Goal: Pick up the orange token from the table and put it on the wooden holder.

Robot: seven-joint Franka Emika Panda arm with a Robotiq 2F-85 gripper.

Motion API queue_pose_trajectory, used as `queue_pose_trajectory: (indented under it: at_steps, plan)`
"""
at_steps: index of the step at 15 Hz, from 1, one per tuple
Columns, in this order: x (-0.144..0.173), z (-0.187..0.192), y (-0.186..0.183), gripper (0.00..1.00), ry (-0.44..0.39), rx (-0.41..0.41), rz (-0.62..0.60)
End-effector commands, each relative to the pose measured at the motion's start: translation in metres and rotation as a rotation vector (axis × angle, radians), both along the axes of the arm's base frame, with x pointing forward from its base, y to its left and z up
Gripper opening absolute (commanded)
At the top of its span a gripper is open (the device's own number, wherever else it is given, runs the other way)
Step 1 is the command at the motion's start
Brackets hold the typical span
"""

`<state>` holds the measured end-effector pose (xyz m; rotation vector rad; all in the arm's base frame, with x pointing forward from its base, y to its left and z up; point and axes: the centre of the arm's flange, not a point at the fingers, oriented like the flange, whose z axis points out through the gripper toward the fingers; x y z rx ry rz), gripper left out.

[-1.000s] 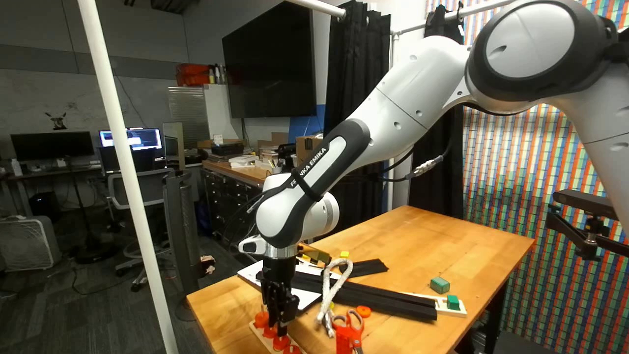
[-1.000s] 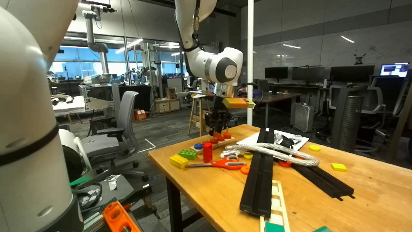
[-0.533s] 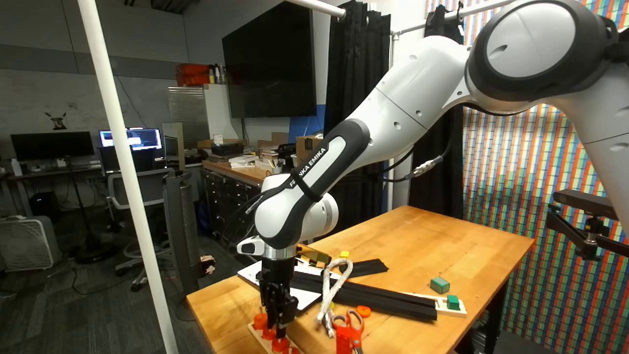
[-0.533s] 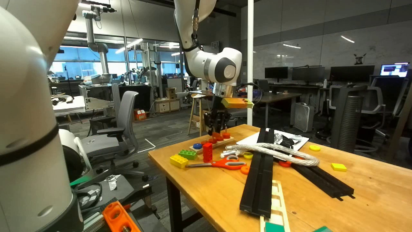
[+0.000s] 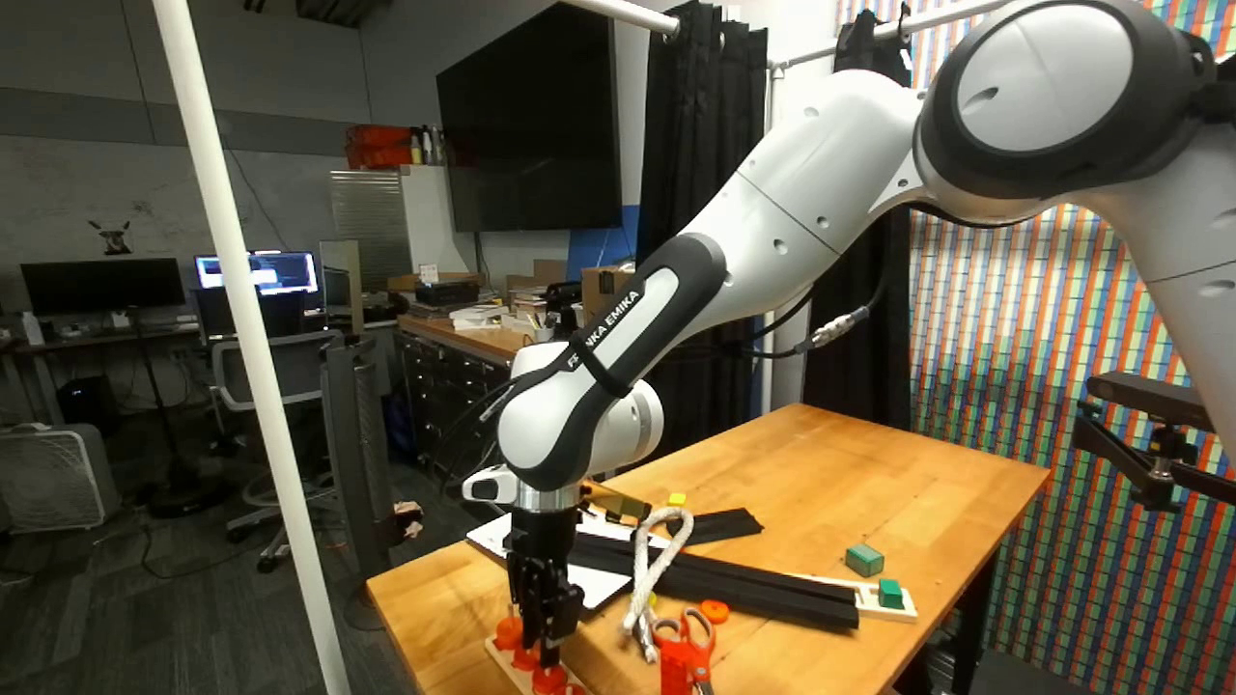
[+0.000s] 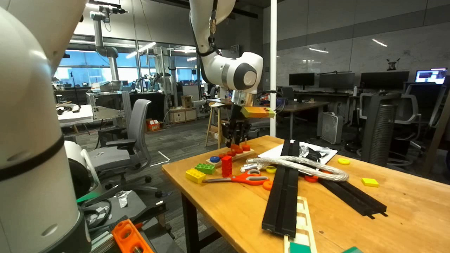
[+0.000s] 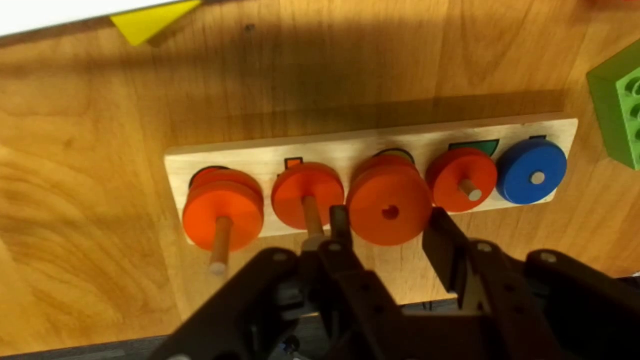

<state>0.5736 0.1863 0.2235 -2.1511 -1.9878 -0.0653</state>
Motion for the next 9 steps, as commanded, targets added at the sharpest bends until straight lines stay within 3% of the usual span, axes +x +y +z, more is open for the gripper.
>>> queue_pose_trajectory:
  at_steps: [1,9]
  plan:
    - [0.002,-0.003,0.006,0.23,0.017,0.019,0.001]
    - [-0.002,-0.013,0.024,0.23,0.007,-0.064,-0.025]
